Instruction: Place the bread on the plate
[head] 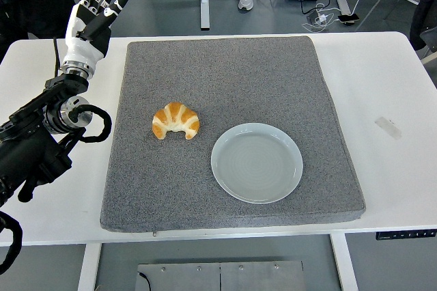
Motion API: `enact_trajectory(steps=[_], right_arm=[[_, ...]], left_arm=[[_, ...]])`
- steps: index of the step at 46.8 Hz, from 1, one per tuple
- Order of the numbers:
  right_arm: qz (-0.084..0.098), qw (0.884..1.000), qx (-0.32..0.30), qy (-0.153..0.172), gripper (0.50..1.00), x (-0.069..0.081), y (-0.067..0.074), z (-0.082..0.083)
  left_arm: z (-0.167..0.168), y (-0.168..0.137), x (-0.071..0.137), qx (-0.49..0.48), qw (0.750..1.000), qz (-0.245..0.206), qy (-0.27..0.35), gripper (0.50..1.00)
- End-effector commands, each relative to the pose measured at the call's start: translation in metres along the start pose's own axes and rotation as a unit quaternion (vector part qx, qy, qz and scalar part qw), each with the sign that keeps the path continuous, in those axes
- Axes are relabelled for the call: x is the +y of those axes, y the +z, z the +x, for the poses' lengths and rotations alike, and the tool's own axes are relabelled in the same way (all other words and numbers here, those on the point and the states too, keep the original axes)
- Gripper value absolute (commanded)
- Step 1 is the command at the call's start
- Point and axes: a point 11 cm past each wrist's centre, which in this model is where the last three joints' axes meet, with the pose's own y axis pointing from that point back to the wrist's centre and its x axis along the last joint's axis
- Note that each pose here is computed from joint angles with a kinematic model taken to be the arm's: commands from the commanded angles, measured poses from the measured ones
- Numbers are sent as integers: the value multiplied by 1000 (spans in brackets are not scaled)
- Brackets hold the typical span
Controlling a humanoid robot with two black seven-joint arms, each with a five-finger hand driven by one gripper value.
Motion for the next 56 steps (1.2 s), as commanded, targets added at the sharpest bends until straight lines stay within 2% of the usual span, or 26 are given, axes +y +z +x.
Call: enact_trajectory(steps=[1,25,35,41,56], right_arm=[[0,1000,0,0,1000,0,0,0],[0,1000,0,0,1000,0,0,0],[0,1000,0,0,1000,0,0,0],[0,1000,0,0,1000,0,0,0],[0,1000,0,0,1000,0,0,0]], left_arm=[[-1,-1,0,0,1000,0,-1,977],[-1,-6,3,-7,1000,8,-4,977],[-1,8,-5,-22,1000,1,-10,977],[-4,15,-9,-67,997,14,-34,977],[2,13,-10,-92,994,52,-35,977]])
